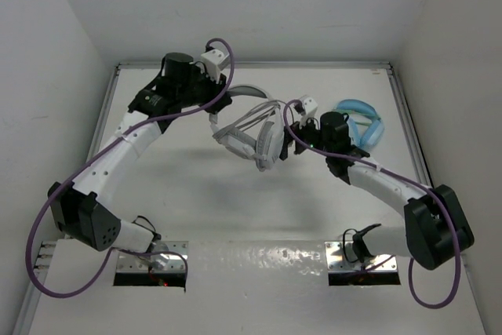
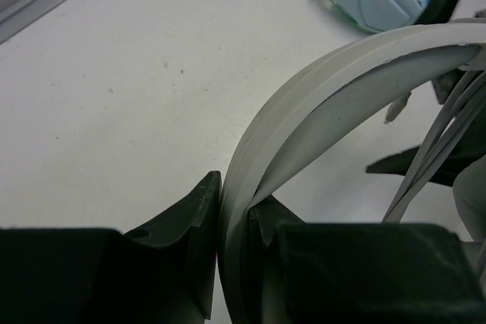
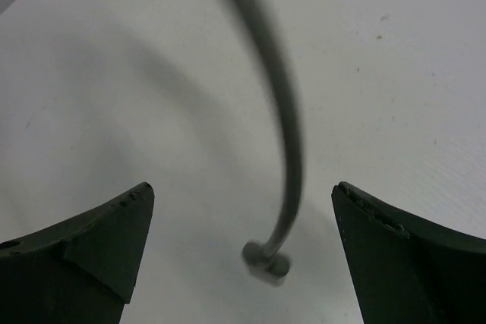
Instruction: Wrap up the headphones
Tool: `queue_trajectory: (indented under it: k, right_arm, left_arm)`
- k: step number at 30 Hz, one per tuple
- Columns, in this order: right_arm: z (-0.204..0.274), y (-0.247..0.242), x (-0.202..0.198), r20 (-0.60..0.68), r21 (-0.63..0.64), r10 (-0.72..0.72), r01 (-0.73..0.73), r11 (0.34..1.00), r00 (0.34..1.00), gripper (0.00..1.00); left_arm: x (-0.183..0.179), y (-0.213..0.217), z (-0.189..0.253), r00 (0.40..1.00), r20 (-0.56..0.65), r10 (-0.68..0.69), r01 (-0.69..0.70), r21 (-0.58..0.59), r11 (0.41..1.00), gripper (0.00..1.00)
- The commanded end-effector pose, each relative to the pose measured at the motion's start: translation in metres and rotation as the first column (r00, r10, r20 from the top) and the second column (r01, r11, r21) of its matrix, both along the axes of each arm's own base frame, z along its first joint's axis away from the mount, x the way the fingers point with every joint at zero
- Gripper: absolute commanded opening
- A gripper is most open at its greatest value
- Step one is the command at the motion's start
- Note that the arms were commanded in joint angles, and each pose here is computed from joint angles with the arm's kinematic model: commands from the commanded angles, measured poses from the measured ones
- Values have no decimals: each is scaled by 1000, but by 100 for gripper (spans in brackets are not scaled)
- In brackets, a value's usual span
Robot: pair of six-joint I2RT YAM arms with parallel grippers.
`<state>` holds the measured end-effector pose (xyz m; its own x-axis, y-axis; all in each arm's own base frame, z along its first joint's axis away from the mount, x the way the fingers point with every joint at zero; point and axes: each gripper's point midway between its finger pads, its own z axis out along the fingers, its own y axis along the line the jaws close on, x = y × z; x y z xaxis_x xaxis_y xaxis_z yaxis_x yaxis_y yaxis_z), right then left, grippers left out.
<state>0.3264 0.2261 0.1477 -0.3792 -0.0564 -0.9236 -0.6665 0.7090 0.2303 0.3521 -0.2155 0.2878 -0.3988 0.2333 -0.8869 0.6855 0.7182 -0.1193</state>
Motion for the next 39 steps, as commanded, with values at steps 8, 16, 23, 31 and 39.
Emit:
queue_trajectory:
  k: [8, 16, 23, 31, 39]
  right_arm:
    - [2, -21, -62, 42, -153, 177, -169, 974, 983, 99]
    - [41, -28, -86, 106, -187, 244, -222, 957, 964, 99]
    - [113, -23, -37, 100, 73, -52, 45, 996, 994, 82]
    - [117, 17, 9, 15, 63, -206, 204, 977, 978, 80]
    - [91, 36, 39, -24, -73, -342, 339, 938, 939, 93]
  left_arm:
    - [34, 18, 1, 992, 80, 101, -103, 27, 994, 0]
    - [47, 31, -18, 982, 109, 156, -166, 90, 982, 0]
    - [54, 39, -30, 970, 127, 206, -220, 109, 969, 0]
    - [61, 38, -28, 959, 152, 239, -256, 107, 961, 0]
    - [65, 39, -26, 950, 165, 267, -284, 88, 955, 0]
